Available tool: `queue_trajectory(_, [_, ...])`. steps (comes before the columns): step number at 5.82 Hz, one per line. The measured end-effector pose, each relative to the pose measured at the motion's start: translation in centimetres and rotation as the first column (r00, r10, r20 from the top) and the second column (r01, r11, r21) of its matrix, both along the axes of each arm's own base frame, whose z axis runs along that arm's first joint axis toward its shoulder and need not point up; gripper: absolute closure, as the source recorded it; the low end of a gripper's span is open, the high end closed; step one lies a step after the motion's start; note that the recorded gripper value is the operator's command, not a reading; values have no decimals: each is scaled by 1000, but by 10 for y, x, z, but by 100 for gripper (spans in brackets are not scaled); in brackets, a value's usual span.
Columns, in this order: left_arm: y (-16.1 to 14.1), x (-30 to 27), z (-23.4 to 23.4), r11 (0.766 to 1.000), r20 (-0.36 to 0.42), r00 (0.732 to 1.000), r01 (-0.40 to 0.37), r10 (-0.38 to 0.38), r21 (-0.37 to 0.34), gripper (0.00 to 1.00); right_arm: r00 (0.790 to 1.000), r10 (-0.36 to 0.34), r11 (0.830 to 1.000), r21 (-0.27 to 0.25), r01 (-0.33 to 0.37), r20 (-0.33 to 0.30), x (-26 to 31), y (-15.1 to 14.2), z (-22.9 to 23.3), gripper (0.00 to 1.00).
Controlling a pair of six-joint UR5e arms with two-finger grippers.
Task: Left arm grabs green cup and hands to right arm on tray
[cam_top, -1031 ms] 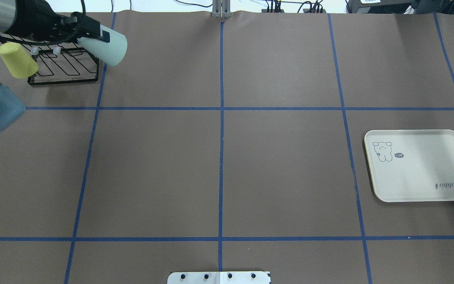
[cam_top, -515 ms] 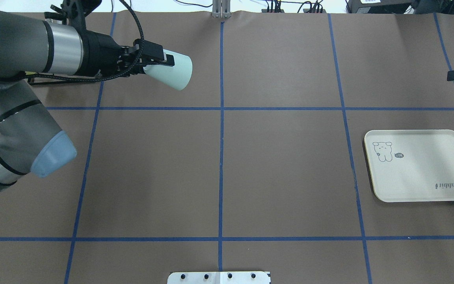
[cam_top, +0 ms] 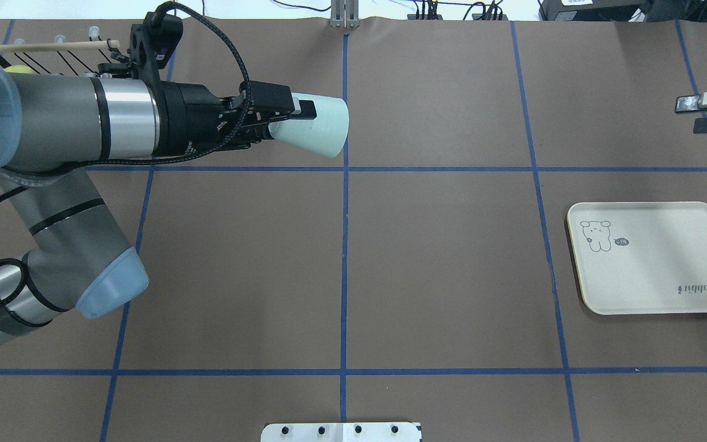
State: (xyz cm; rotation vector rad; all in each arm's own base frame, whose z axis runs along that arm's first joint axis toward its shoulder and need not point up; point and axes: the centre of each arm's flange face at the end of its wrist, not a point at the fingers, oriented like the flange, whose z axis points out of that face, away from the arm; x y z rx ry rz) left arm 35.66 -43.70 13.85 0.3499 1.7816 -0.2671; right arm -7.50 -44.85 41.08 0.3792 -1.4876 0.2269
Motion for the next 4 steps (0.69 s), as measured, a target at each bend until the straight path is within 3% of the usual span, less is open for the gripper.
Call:
queue_trajectory(2, [9, -3, -20, 1000, -107, 994, -24, 23, -15, 83, 994, 4, 1000, 11, -5, 110, -7, 12, -14, 0])
queue_trajectory(4, [21, 8, -36, 998, -146, 988, -56, 54, -12, 83, 959, 3, 998, 54, -19, 283, -42, 30, -30, 0])
